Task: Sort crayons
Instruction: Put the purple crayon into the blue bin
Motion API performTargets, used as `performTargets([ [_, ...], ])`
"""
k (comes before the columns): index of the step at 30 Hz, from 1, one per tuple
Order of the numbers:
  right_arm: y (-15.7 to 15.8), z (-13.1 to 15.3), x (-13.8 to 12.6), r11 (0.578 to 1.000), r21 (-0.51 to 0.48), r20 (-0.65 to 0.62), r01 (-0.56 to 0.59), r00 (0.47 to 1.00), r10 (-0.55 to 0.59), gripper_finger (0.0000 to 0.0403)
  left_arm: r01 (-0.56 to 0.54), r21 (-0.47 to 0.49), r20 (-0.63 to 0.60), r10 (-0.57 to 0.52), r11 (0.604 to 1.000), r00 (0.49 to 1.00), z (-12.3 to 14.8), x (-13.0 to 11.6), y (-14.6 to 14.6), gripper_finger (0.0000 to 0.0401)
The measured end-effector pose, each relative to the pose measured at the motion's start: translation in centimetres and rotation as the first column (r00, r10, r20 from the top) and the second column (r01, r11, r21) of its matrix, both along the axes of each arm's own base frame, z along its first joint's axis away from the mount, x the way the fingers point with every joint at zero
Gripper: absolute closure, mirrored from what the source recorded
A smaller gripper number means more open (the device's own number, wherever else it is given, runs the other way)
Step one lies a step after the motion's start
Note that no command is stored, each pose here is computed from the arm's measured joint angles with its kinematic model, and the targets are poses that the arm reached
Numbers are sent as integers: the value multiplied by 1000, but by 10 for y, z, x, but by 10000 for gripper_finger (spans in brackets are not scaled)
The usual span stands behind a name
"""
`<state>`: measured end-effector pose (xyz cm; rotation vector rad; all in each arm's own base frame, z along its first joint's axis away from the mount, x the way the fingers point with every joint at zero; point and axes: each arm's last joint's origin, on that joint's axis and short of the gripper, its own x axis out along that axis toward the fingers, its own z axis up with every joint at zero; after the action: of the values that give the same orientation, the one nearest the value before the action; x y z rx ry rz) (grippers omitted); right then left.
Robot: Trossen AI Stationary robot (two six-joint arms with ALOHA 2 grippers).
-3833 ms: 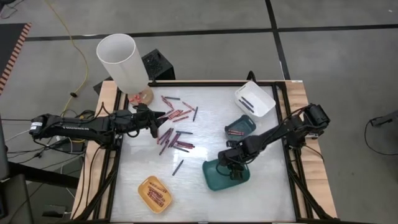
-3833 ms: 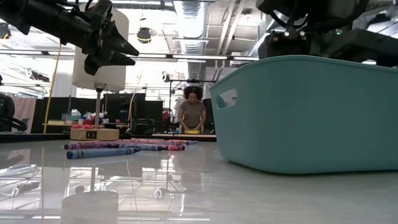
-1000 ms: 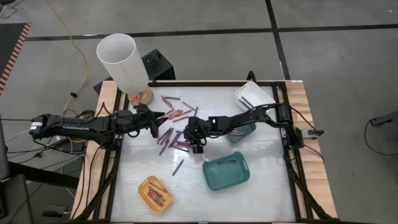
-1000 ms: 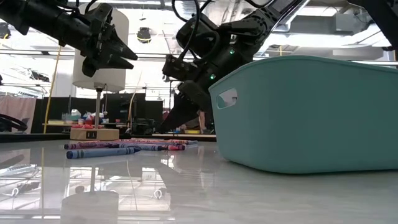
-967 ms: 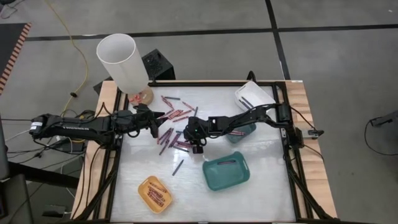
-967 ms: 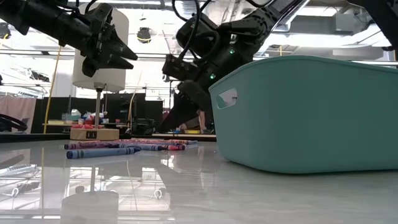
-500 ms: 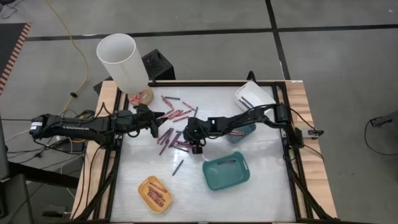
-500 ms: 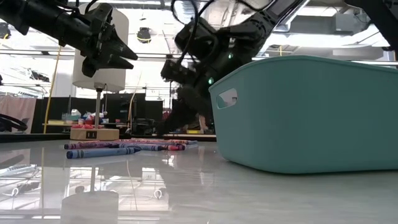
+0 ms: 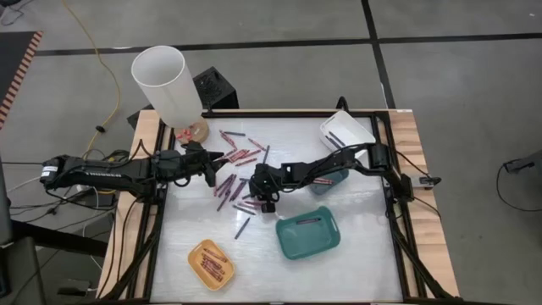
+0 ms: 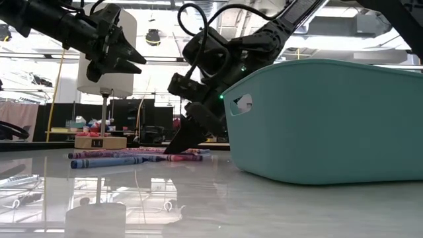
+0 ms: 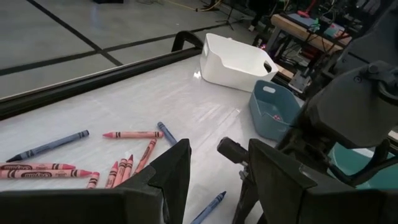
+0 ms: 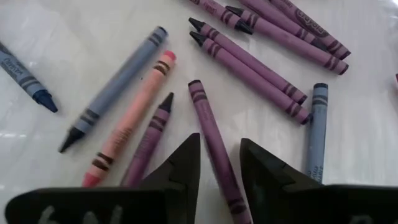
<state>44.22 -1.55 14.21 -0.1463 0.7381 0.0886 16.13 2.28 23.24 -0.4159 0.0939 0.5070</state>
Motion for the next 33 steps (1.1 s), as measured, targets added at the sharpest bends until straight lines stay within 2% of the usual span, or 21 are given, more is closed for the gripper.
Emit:
performTargets([
  [9, -8, -4, -6, 1000, 3, -85, 20, 996, -19, 291, -2, -7, 1, 2, 1000, 1000, 0, 0, 0, 250],
  [19, -12, -6, -10, 1000, 3, -127, 30, 991, -29, 395, -3, -6, 1, 3, 1000, 1000, 0, 0, 0, 250],
  [27, -12, 3, -6, 1000, -10, -120, 22, 993, -23, 399, -3, -7, 1, 3, 1000, 1000, 0, 0, 0, 250],
  [33, -15, 27, 3, 998, -61, -133, -13, 991, 5, 399, -3, -7, 1, 3, 1000, 1000, 0, 0, 0, 250],
])
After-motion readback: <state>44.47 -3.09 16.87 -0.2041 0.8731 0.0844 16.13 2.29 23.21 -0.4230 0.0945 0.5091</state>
